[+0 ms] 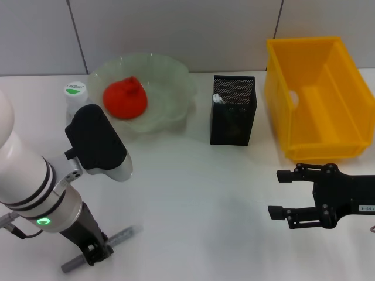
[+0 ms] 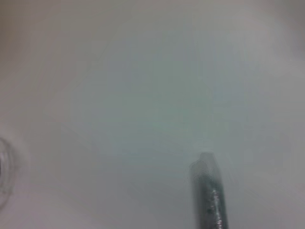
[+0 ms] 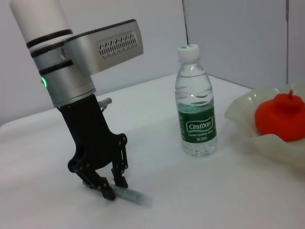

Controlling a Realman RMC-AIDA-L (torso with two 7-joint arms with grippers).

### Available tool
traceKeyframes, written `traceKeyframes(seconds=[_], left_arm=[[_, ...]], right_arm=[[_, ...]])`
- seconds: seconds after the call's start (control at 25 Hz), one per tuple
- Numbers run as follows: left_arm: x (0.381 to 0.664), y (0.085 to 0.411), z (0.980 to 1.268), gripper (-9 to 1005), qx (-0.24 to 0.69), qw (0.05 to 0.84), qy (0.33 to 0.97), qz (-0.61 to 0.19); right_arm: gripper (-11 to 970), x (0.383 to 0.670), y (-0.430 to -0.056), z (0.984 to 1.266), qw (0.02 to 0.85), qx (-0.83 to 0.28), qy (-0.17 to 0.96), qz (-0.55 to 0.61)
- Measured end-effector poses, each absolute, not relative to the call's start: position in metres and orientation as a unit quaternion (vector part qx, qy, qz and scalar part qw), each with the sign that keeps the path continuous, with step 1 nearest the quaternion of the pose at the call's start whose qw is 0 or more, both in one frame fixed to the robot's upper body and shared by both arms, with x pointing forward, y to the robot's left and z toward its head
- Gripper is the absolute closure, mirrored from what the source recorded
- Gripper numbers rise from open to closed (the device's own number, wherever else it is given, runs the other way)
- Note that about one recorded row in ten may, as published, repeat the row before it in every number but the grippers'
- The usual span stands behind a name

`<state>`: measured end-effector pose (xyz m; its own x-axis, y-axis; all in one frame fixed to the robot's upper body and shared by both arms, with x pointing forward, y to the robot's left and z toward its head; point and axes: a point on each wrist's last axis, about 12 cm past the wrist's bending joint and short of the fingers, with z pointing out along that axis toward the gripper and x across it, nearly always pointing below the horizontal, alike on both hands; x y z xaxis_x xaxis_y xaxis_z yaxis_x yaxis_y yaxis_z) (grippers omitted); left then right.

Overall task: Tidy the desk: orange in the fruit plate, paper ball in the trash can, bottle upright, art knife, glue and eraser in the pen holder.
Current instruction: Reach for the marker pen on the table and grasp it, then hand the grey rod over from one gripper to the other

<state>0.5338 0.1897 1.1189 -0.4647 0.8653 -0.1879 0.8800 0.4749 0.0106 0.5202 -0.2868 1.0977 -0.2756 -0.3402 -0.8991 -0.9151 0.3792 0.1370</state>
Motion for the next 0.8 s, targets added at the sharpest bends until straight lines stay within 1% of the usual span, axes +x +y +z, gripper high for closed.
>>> traceKeyframes(seconds=[0.28, 0.44, 0.52, 0.68, 0.8], left_arm=[[0.533, 0.188, 1.121, 797, 0.512, 0.091, 0.853, -0.043], [0.534, 0.191, 1.13, 838, 0.505, 0.116, 0.854, -0.045], [0.533, 0.197, 1.138, 838, 0.494, 0.137, 0.857, -0.052], [0.533, 0.214, 1.156, 838, 0.468, 0.187, 0.857, -0.11], [0.533, 0.232, 1.166, 841, 0.44, 0.236, 0.848, -0.179]], right_arm=[[125, 0.52, -0.287, 1.098, 0.415, -0.436, 0.72, 0.347], [125, 0.52, -0.286, 1.098, 0.416, -0.436, 0.718, 0.349], [125, 0.521, -0.285, 1.1, 0.417, -0.437, 0.716, 0.351], [125, 0.522, -0.281, 1.104, 0.424, -0.435, 0.705, 0.366], [125, 0.524, -0.274, 1.106, 0.437, -0.423, 0.689, 0.395]])
